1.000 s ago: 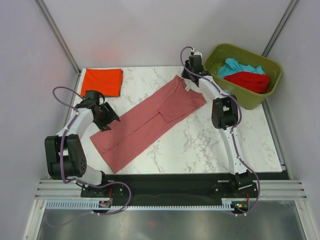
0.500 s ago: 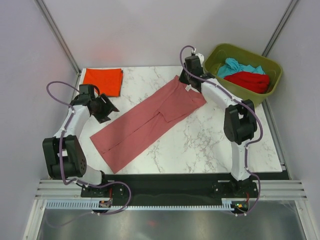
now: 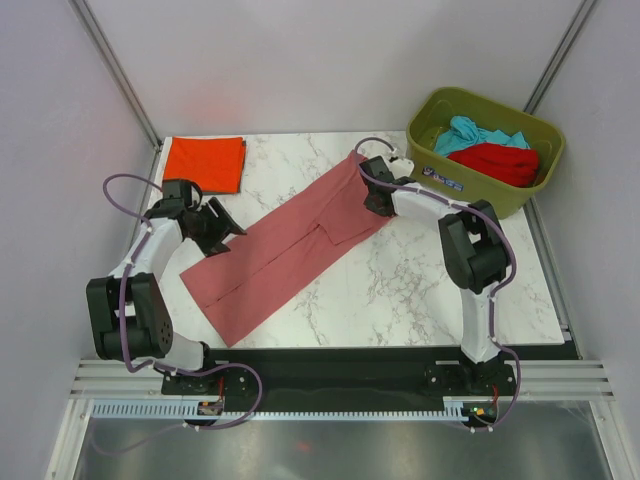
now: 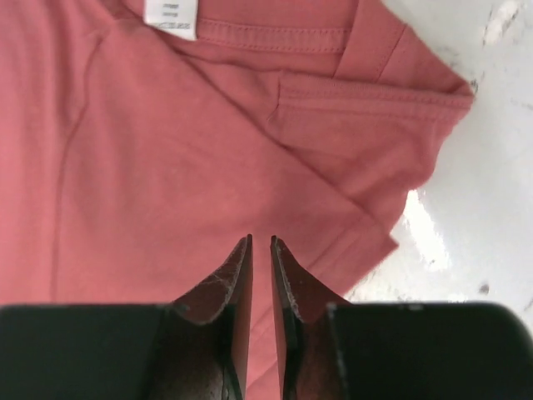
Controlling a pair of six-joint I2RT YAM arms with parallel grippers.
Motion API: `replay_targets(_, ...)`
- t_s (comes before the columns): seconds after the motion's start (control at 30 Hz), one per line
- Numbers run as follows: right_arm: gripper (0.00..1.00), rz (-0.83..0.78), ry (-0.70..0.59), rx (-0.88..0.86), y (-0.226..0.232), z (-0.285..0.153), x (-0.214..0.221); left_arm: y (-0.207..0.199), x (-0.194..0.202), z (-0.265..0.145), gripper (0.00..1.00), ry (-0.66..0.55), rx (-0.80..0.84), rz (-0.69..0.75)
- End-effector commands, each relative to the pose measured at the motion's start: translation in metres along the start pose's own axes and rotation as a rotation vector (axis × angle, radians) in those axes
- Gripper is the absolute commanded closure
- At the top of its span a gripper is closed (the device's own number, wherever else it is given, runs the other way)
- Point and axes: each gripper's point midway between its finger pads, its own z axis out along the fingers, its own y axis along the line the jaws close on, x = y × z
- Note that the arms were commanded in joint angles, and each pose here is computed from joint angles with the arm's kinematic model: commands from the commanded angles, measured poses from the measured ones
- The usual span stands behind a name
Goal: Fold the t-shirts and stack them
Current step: Fold the tshirt
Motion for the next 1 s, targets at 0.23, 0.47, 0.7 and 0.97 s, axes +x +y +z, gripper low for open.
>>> replay_targets(0.23,0.78,-0.184,-0.026,0.091,-0.020,0.066,-0.012,-0.005,-0.017,-0.027,0.33,-0.133,-0.005,0.072)
replay_targets(0.47,0.77,-0.332,-0.096,-0.063,0.034,0.103,-0.052,0.018,-0.030,-0.031,0.33,-0.203,-0.142,0.097)
replay_targets(0.7,0.74,-0.288,-0.133,-0.180,0.065,0.083,-0.097,0.010,-0.030,-0.040,0.33,-0.225,-0.110,0.097)
replay_targets(0.97,0.54,-0.087,-0.058,-0.340,0.097,-0.039,-0.054,-0.004,-0.064,-0.056,0.33,-0.342,-0.124,0.101)
